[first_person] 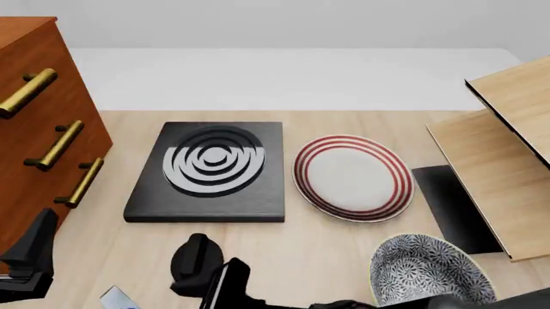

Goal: Pick up the cream cheese and put it in the bowl.

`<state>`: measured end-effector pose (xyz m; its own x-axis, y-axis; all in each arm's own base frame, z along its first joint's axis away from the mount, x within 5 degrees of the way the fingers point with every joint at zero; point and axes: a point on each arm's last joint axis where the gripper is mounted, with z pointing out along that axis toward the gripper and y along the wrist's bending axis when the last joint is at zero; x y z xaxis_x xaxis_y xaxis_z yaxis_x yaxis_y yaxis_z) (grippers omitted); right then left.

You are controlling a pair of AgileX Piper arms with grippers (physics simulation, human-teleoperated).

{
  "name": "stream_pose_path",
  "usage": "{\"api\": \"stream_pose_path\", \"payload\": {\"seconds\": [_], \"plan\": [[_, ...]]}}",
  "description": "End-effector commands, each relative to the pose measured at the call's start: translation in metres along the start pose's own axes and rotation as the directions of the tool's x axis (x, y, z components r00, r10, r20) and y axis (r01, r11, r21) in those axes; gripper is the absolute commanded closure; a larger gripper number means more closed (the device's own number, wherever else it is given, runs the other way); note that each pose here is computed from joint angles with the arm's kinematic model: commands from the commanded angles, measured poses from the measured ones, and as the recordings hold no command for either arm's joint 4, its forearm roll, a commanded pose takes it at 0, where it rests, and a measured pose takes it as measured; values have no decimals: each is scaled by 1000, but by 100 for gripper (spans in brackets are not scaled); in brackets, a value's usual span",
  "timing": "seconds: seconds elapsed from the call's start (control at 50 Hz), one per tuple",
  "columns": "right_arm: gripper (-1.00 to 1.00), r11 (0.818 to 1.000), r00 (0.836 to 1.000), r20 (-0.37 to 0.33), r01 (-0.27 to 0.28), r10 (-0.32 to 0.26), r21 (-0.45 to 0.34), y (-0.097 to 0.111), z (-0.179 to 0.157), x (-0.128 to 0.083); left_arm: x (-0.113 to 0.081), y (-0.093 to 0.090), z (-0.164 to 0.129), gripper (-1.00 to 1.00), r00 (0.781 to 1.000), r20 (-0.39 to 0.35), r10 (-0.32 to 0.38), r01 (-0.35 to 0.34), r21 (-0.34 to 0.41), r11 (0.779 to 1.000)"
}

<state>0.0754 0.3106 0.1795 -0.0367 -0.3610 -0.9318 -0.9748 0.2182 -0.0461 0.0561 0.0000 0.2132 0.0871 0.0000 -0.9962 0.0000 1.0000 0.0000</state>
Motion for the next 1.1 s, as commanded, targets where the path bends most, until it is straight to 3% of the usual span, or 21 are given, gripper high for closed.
{"api": "stream_pose_path", "payload": {"seconds": [0.02, 0.44, 1.1], "plan": [[-100, 999, 999, -24, -32, 32, -16, 6, 16, 11, 0, 0, 0, -100, 1000, 0, 0, 0, 0, 1000], [-100, 994, 992, -63, -110, 109, -8, 7, 44, 37, 0, 0, 0, -100, 1000, 0, 0, 0, 0, 1000], [-100, 987, 980, -119, -161, 161, 9, 5, 68, 72, 0, 0, 0, -100, 1000, 0, 0, 0, 0, 1000]]}}
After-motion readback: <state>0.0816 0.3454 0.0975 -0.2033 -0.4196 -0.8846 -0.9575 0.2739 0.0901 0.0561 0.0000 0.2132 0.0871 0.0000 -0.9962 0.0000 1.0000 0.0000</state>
